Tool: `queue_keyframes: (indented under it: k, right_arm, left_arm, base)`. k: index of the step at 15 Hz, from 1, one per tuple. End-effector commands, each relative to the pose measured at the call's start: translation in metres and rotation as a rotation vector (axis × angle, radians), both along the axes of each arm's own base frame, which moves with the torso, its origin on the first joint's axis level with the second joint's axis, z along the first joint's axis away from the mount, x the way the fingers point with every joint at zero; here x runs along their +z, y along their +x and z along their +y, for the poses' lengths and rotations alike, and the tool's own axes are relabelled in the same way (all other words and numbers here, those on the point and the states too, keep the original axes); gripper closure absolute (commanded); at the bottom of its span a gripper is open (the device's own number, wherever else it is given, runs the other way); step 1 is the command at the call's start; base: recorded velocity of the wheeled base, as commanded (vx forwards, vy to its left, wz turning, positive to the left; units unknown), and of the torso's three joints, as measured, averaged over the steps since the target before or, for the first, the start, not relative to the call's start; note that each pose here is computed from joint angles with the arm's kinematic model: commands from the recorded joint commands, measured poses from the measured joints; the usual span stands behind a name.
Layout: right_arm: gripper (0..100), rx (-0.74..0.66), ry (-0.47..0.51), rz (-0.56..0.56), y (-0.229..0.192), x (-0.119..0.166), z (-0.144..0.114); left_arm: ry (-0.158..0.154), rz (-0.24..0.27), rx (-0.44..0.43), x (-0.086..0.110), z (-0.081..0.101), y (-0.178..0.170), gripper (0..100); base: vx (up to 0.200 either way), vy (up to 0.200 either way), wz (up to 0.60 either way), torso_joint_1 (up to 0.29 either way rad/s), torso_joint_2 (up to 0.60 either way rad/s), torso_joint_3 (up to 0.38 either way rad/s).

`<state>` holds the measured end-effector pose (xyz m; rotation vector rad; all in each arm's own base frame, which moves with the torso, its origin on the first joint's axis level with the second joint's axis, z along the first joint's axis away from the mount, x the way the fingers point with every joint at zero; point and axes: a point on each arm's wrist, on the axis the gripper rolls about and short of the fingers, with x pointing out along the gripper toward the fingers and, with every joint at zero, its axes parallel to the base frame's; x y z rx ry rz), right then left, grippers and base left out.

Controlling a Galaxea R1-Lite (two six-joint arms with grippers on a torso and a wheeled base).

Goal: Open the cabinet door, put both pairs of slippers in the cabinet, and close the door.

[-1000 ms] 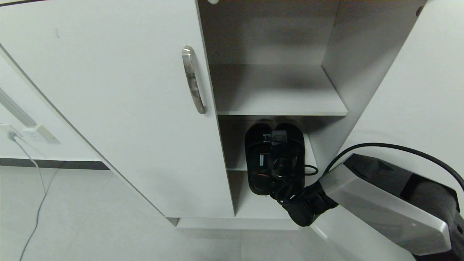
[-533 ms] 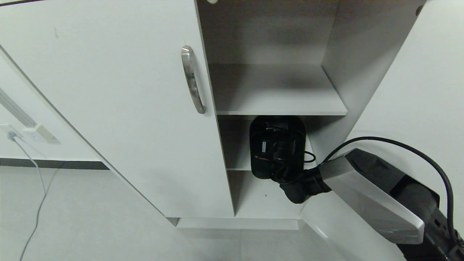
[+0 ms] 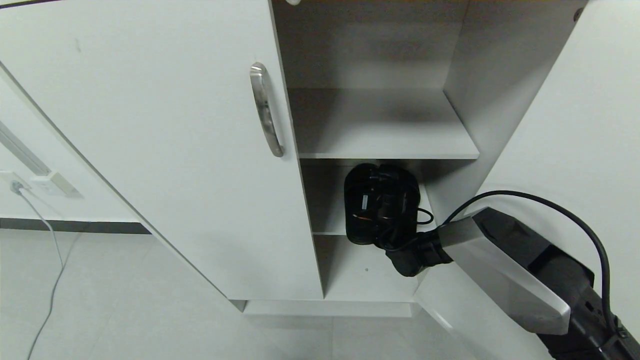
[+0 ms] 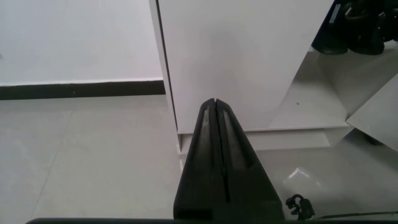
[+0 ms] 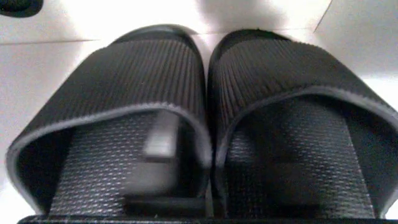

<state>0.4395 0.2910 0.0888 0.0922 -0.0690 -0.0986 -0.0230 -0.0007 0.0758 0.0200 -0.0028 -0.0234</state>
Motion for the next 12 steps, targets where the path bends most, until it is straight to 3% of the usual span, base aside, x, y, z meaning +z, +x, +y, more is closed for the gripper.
queue_keyframes:
  k: [1,5,9,12]
  right_arm:
    - [0,0.003,-0.007,0.009,-0.003,-0.002,0.0]
    - [0,0.029,-0.024,0.033,-0.032,0.01,-0.001]
    - [0,0.097,-0.018,0.024,-0.093,0.025,-0.004]
    - [0,0.158,-0.036,0.044,-0.151,0.02,-0.01]
  left_arm:
    - [0.0,0.003,0.0,0.0,0.0,0.0,100]
    - [0.0,0.001,0.0,0.0,0.0,0.0,100]
    - [0.0,0.001,0.0,0.0,0.0,0.0,100]
    - [0.0,0.004,0.0,0.0,0.0,0.0,100]
  base:
    - [0.0,0.0,0.0,0.0,0.0,0.0]
    - [0.0,0.0,0.0,0.0,0.0,0.0]
    - [0.0,0.0,0.0,0.0,0.0,0.0]
    - [0.0,0.0,0.0,0.0,0.0,0.0]
